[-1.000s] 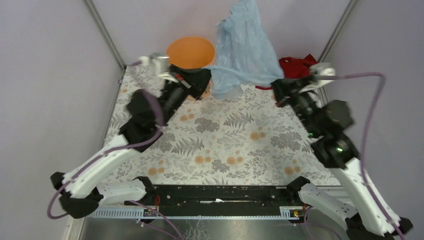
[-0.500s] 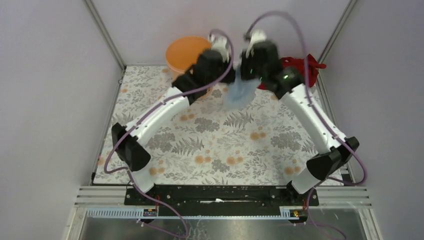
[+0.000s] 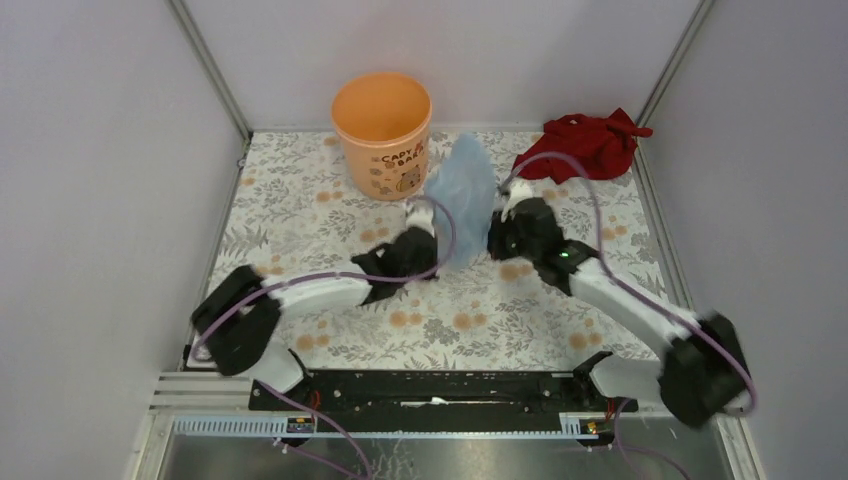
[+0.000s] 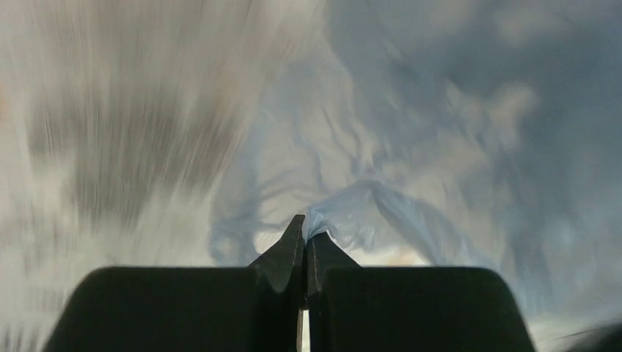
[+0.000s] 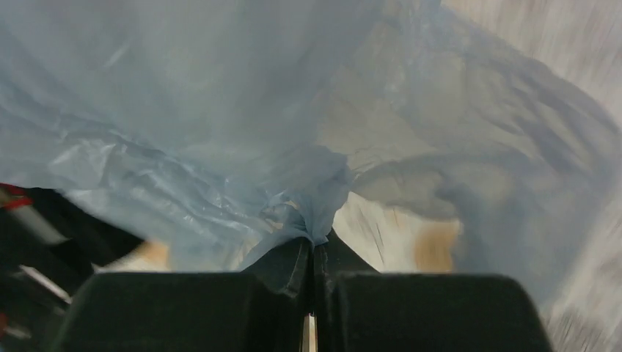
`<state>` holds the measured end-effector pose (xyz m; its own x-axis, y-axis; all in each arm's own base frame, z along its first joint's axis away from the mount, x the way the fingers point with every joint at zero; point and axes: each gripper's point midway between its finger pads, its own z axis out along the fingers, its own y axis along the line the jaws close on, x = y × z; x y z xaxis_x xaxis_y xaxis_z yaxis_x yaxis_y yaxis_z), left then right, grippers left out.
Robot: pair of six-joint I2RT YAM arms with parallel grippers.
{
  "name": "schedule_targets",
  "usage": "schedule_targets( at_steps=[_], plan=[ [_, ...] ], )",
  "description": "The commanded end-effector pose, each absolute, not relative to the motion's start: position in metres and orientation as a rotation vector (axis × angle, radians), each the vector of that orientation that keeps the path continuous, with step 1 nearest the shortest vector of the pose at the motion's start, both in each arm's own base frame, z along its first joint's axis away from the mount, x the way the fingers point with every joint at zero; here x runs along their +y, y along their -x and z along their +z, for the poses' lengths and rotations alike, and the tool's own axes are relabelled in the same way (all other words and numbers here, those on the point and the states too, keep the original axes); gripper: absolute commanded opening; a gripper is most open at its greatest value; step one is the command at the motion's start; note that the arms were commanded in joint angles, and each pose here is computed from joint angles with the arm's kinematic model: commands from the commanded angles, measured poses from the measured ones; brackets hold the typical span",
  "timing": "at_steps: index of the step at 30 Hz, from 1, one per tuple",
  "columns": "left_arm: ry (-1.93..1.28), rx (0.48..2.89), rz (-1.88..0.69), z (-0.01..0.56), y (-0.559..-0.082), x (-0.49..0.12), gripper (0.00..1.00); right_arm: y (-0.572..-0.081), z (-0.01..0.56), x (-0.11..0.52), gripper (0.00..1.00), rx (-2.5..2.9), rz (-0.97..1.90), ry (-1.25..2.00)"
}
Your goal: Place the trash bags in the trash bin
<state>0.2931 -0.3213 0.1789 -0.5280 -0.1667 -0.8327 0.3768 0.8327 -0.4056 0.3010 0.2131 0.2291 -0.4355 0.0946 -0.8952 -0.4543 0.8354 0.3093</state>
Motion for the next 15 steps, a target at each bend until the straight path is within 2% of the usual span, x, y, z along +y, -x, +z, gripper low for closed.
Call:
schedule_targets(
  at_steps=[1,4,6,8,12,15],
  plan=[
    [-0.156,2.237,-0.651,0.127,-0.269,-0.315,0.00,-0.293,0.157,0.211,0.00,2.227,0.562,0.252],
    [-0.233,2.155,-0.625,0.189,-0.290,-0.331,0.00,-0.312,0.193,0.211,0.03,2.275,0.454,0.353],
    [-0.234,2.102,-0.617,0.217,-0.295,-0.327,0.00,-0.314,0.195,0.203,0.18,2.325,0.382,0.347],
    [-0.227,2.086,-0.638,0.221,-0.292,-0.320,0.00,-0.308,0.186,0.195,0.36,2.365,0.339,0.335],
    [-0.188,2.165,-0.717,0.196,-0.276,-0.301,0.00,-0.283,0.163,0.185,0.71,2.399,0.363,0.325],
    [-0.184,2.208,-0.776,0.179,-0.259,-0.291,0.00,-0.272,0.150,0.177,0.90,2.379,0.367,0.322]
  ],
)
